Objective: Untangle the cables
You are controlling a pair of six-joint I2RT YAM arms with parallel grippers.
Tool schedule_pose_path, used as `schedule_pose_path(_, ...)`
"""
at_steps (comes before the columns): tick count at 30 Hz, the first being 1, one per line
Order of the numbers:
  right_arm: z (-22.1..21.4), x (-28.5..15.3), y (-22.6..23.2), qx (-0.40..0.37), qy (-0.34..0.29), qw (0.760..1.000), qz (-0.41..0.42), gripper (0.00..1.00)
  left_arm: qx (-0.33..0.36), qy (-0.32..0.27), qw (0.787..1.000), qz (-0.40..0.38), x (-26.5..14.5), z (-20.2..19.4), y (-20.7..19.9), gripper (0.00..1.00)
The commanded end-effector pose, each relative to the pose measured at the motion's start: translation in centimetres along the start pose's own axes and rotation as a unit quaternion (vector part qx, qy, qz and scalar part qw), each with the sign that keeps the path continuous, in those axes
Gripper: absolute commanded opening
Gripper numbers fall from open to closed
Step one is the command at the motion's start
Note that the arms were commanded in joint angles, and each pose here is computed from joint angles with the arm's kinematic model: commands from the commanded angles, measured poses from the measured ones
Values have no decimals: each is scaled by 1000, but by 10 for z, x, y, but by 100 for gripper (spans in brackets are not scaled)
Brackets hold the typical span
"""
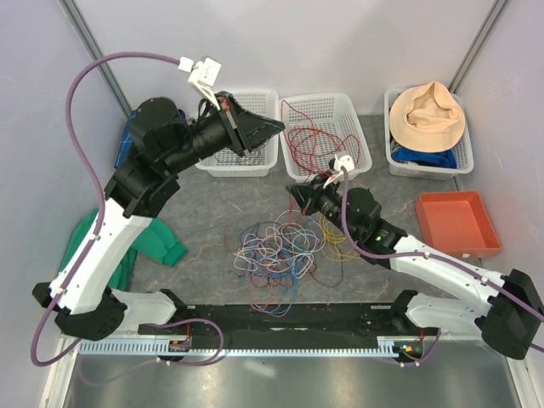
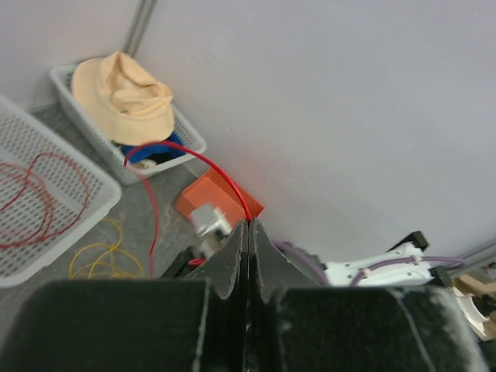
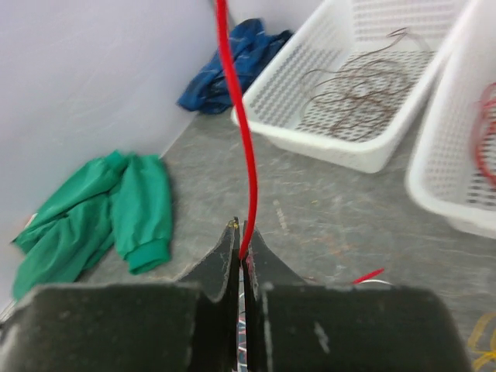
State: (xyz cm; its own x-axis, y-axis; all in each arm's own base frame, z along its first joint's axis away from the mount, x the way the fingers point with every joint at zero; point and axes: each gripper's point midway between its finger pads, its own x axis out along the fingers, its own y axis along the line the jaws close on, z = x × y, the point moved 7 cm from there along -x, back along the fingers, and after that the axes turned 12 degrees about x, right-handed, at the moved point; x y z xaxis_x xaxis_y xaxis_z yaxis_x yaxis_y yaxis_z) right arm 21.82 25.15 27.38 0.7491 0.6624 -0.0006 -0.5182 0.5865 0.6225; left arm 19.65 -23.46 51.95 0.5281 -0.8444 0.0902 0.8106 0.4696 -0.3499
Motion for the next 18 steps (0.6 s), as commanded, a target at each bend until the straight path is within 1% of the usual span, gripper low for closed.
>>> schedule_pose_path(1,79,-8,30,-27,-102,993,-53,0,17,-24,995,92,-18,-20,24,15)
schedule_pose_path(2,91,-9,33,-34,-114,991,-68,0,18,-50,991,123,-29,-18,28,36)
schedule_pose_path(3,100,-10,30,-54,-119,986,-101,0,9,-25,988,150,-27,-48,45,42)
schedule_pose_path(4,126,-8,42,-55,-145,982,-105,0,3,-20,987,159,-29,-59,50,51)
schedule_pose_path(5,137,-6,46,-58,-152,980,-113,0,0,-30,980,197,-34,-67,60,74)
schedule_pose_path(6,148,-5,42,-67,-154,977,-132,0,-7,-18,976,215,-40,-88,70,87)
schedule_pose_path(7,168,1,52,-66,-172,974,-129,0,-16,-19,974,227,-43,-96,74,99)
schedule_pose_path(8,180,4,56,-67,-184,972,-129,0,-19,-18,970,241,-46,-104,79,100)
schedule_pose_path(9,186,6,48,-76,-179,969,-152,0,-21,-8,968,250,-51,-117,83,99)
schedule_pose_path(10,202,13,53,-76,-192,966,-154,0,-29,-9,966,258,-55,-122,86,100)
schedule_pose_path(12,215,21,49,-76,-194,963,-170,0,-37,5,959,281,-61,-143,95,99)
schedule_pose_path(13,231,28,47,-74,-206,960,-175,0,-49,-2,957,286,-66,-146,95,100)
schedule_pose_path(14,237,33,45,-74,-209,959,-179,0,-56,-4,953,299,-70,-151,98,100)
schedule_pose_path(15,244,36,39,-74,-212,956,-190,0,-62,11,949,309,-74,-168,104,100)
schedule_pose_path(17,256,47,38,-72,-221,954,-190,0,-88,9,945,314,-82,-181,105,100)
schedule_pose_path(18,262,51,33,-73,-226,951,-196,0,-98,26,941,322,-86,-200,110,100)
